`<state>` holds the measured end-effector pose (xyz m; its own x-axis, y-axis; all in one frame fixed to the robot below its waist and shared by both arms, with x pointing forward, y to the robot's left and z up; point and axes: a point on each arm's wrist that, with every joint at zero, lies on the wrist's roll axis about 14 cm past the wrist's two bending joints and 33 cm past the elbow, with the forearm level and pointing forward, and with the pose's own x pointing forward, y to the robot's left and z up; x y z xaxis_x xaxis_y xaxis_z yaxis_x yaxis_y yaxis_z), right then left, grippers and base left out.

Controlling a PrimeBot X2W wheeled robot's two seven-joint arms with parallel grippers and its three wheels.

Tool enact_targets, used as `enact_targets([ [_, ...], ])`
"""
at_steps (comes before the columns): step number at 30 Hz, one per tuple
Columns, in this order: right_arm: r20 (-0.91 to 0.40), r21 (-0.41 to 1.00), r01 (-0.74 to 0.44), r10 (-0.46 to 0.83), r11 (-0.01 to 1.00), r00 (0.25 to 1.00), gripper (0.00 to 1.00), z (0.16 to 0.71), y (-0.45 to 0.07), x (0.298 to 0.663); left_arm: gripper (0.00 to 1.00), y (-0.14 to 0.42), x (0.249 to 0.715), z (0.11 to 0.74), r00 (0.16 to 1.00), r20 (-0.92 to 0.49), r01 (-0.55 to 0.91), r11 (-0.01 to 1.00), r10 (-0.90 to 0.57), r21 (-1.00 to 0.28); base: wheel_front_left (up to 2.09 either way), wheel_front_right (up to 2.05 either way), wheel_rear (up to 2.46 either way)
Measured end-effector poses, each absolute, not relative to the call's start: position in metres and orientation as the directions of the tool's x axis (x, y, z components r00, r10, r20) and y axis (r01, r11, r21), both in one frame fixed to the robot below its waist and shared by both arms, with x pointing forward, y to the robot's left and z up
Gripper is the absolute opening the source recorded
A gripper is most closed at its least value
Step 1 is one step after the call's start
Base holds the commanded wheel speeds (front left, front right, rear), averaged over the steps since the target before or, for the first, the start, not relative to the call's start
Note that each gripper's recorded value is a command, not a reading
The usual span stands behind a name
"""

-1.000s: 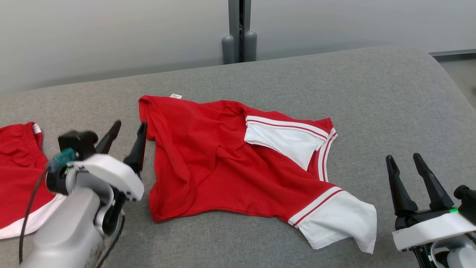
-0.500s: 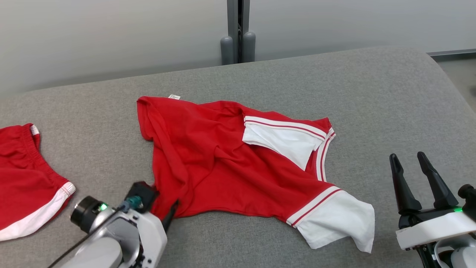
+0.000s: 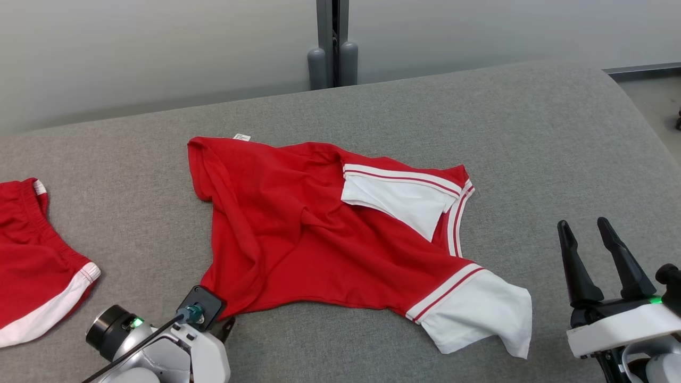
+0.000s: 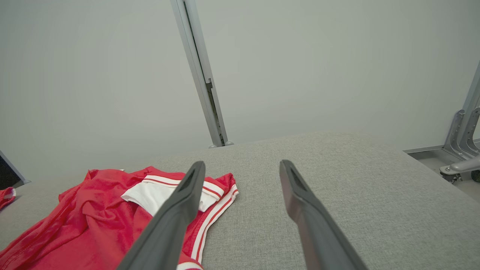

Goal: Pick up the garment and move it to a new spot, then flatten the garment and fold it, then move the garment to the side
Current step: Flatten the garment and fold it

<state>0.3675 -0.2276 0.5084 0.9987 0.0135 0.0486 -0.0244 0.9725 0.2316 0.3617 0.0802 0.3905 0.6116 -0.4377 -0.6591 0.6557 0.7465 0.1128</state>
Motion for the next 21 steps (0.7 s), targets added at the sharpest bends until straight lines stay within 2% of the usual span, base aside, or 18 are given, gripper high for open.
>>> enact_targets([
  [6,0.048,0.231,-0.017,0.006,0.973,0.999,1.00,0.508,-0.230,0.366,0.00,0.083,0.365,0.403,0.652,-0.618,0.584,0.811,-0.439,0.039,0.00,0.00,0.00],
  [12,0.051,0.234,-0.021,0.010,0.972,0.999,1.00,0.509,-0.229,0.368,0.00,0.081,0.372,0.427,0.732,-0.507,0.421,0.887,-0.455,-0.189,0.00,0.00,0.00],
  [14,0.052,0.234,-0.023,0.011,0.972,0.999,1.00,0.509,-0.228,0.368,0.00,0.082,0.372,0.431,0.745,-0.488,0.397,0.890,-0.455,-0.224,0.00,0.00,0.00],
  [21,0.019,0.232,-0.048,0.045,0.972,0.999,1.00,0.503,-0.222,0.370,0.00,0.101,0.382,0.454,0.845,-0.385,0.178,0.874,-0.371,-0.451,0.00,0.00,0.00],
])
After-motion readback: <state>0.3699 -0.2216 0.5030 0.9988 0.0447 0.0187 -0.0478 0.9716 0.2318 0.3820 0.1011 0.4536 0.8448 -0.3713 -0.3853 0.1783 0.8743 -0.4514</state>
